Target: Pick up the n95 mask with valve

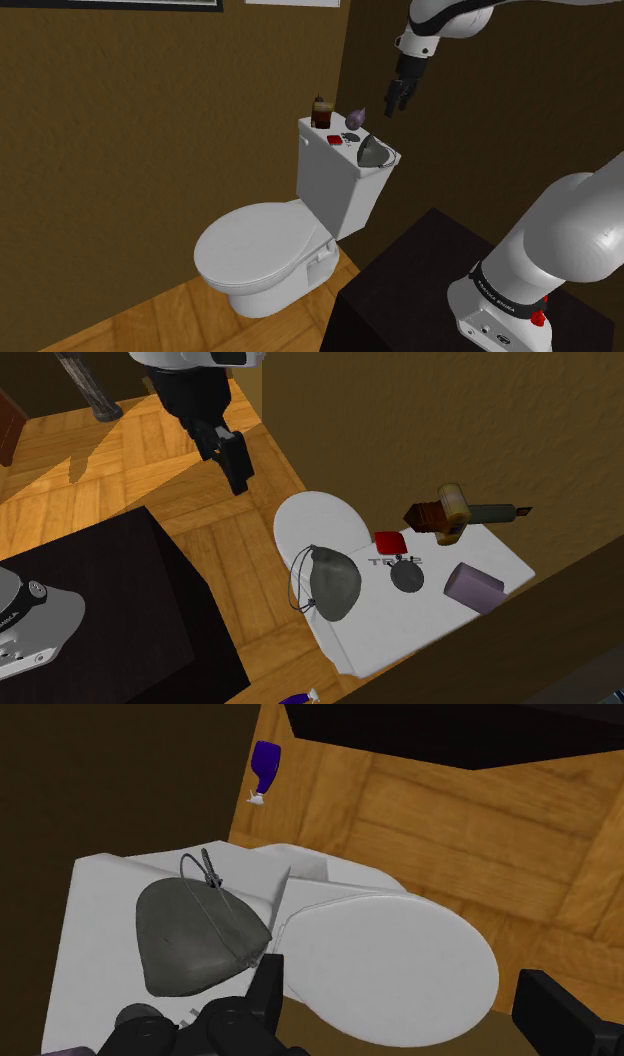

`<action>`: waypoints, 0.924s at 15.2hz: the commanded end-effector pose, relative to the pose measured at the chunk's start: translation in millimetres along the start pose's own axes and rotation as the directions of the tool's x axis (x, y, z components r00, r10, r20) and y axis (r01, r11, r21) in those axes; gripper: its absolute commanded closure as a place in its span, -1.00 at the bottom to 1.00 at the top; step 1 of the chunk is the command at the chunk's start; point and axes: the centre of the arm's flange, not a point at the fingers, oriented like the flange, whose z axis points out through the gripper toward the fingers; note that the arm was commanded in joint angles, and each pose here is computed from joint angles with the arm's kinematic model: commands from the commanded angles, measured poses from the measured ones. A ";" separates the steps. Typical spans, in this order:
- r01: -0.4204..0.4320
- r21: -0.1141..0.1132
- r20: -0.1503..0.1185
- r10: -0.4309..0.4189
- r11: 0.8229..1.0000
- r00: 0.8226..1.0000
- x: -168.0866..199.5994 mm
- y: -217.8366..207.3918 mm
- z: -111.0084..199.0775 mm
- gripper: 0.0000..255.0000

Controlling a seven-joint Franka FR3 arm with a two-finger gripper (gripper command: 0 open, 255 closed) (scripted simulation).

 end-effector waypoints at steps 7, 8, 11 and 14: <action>0.078 0.040 0.061 -0.080 0.996 0.995 54.5 68.5 74.7 -1.00; 0.087 0.046 0.068 -0.090 0.995 0.994 61.7 76.2 84.3 -1.00; 0.114 0.062 0.089 -0.120 0.992 0.989 83.2 98.7 113.4 -1.00; 0.137 0.077 0.107 -0.145 0.988 0.984 101.4 116.8 138.7 -1.00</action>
